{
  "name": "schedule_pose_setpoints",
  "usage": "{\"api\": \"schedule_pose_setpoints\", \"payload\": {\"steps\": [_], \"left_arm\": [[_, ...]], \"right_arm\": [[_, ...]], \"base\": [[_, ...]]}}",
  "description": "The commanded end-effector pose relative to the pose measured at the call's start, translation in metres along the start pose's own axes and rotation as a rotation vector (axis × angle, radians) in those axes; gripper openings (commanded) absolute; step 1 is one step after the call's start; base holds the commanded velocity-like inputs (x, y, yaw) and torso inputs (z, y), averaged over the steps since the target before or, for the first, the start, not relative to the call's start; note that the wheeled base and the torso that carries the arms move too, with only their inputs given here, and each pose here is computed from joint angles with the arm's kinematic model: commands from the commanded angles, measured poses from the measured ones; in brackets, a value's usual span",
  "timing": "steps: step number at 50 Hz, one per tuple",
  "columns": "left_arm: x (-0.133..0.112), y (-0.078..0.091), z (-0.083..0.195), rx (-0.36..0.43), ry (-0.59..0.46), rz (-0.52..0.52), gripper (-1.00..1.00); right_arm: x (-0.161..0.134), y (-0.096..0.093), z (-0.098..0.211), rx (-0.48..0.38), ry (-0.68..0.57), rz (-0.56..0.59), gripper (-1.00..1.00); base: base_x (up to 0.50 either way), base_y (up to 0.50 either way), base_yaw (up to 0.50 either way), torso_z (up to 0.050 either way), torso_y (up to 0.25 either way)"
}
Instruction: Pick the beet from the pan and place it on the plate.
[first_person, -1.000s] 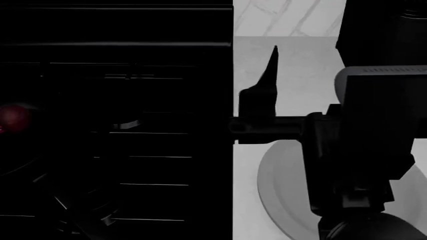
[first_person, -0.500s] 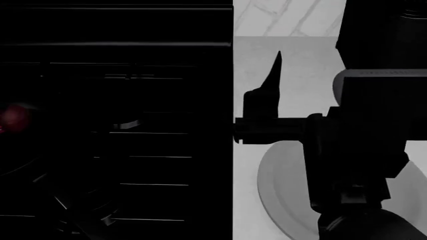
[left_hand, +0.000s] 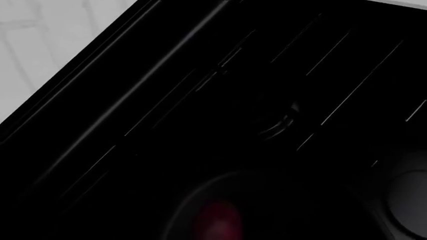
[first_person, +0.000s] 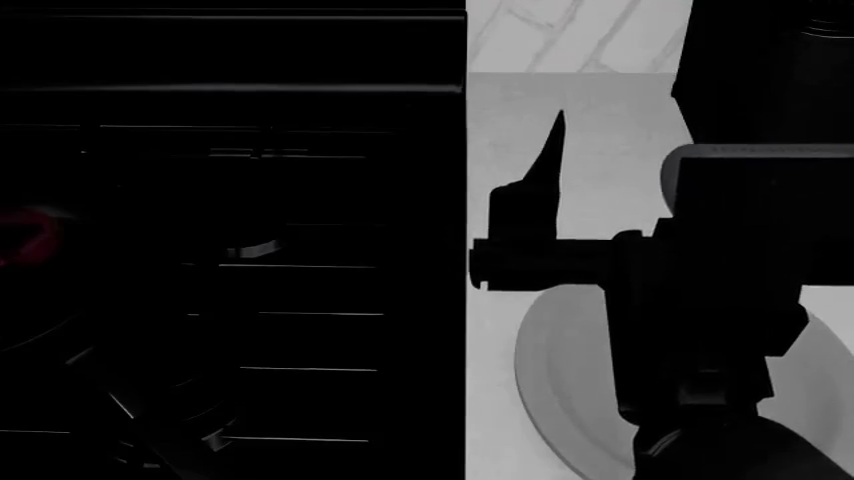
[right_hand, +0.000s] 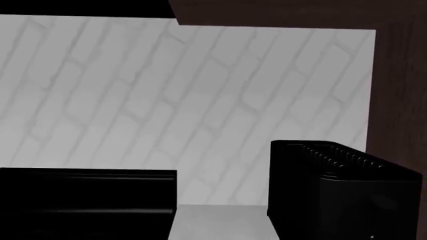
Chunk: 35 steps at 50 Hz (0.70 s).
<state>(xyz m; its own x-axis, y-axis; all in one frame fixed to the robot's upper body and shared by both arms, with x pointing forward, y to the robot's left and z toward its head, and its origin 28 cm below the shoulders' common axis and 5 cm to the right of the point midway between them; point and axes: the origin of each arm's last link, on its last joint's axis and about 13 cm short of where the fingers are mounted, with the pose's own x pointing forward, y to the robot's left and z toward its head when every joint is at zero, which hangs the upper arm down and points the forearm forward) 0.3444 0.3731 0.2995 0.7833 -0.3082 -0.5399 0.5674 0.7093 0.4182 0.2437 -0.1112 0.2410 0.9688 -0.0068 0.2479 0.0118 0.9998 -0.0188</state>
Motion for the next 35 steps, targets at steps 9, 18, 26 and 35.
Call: {"api": "schedule_pose_setpoints", "payload": {"steps": [9,18,26,35], "left_arm": [[0.015,-0.001,-0.002,0.008,0.005,-0.056,1.00],[0.023,-0.002,-0.007,0.010,0.028,-0.066,1.00],[0.028,-0.001,-0.011,0.012,0.036,-0.076,1.00],[0.033,-0.001,-0.014,0.009,0.048,-0.086,1.00]], "right_arm": [[0.002,0.000,-0.002,0.019,-0.006,0.001,1.00],[0.004,0.000,-0.005,0.020,0.003,-0.003,1.00],[0.005,0.001,-0.007,0.019,0.008,-0.003,1.00],[0.007,0.001,-0.009,0.020,0.015,-0.004,1.00]], "base": [[0.00,0.00,0.00,0.000,0.000],[0.00,0.00,0.00,0.000,0.000],[0.00,0.00,0.00,0.000,0.000],[0.00,0.00,0.00,0.000,0.000]]}}
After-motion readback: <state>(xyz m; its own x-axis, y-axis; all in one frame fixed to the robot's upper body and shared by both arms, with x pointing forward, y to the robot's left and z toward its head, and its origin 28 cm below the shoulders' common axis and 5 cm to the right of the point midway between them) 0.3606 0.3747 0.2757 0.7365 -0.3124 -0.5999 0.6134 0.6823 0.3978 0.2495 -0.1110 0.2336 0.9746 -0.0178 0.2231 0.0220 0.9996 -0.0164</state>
